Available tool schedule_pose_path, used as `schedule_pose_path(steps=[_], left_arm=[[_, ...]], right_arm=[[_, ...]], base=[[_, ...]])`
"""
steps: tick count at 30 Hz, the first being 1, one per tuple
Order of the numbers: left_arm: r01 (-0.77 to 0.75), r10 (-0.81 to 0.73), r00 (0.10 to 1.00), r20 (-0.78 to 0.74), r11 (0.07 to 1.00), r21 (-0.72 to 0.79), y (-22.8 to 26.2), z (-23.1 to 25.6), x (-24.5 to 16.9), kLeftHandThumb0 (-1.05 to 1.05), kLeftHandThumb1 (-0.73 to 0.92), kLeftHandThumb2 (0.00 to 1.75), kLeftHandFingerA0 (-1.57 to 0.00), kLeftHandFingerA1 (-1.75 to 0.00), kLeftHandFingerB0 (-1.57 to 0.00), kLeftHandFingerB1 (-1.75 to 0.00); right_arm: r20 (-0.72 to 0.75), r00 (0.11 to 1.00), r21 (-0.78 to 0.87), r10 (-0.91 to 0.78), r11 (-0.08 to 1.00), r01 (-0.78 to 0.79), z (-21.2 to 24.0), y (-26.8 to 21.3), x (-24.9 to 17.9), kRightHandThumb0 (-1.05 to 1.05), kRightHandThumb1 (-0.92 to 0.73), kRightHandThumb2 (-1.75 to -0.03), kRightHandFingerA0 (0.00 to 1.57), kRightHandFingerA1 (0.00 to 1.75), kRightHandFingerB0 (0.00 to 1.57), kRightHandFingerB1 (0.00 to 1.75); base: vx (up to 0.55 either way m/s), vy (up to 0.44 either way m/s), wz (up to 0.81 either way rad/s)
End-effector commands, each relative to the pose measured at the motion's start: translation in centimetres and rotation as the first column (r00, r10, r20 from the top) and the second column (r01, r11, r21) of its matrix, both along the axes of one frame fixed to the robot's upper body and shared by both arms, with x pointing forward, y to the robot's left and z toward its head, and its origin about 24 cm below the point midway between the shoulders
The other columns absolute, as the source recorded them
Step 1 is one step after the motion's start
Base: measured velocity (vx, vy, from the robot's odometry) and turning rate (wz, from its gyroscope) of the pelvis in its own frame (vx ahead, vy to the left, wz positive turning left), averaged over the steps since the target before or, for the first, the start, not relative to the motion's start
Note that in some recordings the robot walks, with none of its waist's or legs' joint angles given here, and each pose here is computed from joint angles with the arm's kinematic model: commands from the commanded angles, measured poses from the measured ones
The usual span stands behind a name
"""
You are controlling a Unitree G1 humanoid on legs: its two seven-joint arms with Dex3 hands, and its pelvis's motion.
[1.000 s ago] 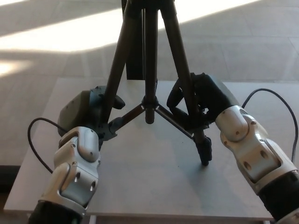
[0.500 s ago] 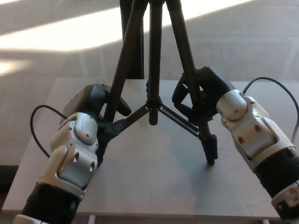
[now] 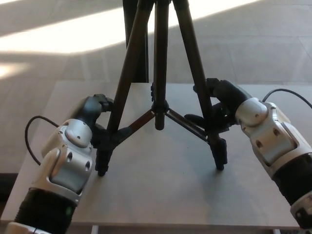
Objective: Use both hands of the robot to pick up the tripod lying in the middle of the desk and make it stand upright on the desk
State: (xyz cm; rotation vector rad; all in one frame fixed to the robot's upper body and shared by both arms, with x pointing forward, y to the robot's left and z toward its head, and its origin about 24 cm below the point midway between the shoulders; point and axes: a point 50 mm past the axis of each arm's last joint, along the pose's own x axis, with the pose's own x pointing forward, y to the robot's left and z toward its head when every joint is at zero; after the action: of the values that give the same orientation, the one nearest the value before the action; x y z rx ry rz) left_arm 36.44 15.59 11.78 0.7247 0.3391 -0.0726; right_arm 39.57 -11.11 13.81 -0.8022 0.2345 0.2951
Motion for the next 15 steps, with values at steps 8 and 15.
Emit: schedule_pose_path(steps=[8, 15], left_arm=[[0.041, -0.039, 0.988, -0.152, 0.999, 0.015, 1.6, -2.0, -1.4, -1.05, 0.76, 0.67, 0.0, 0.0, 0.0, 0.0], [-0.019, 0.005, 0.99, -0.14, 0.995, -0.099, 4.1, -2.2, -2.9, -1.05, 0.66, 0.66, 0.0, 0.0, 0.0, 0.0]], right_arm=[[-0.175, 0.982, 0.006, 0.066, 0.998, -0.066, -1.0, -1.9, -1.1, -1.05, -0.62, -0.61, 0.0, 0.0, 0.0, 0.0], [-0.162, 0.985, 0.015, 0.055, 0.998, -0.053, -0.6, -5.2, -3.0, -1.05, -0.65, -0.63, 0.0, 0.0, 0.0, 0.0]], base=[[0.0, 0.0, 0.0], [0.0, 0.0, 0.0]])
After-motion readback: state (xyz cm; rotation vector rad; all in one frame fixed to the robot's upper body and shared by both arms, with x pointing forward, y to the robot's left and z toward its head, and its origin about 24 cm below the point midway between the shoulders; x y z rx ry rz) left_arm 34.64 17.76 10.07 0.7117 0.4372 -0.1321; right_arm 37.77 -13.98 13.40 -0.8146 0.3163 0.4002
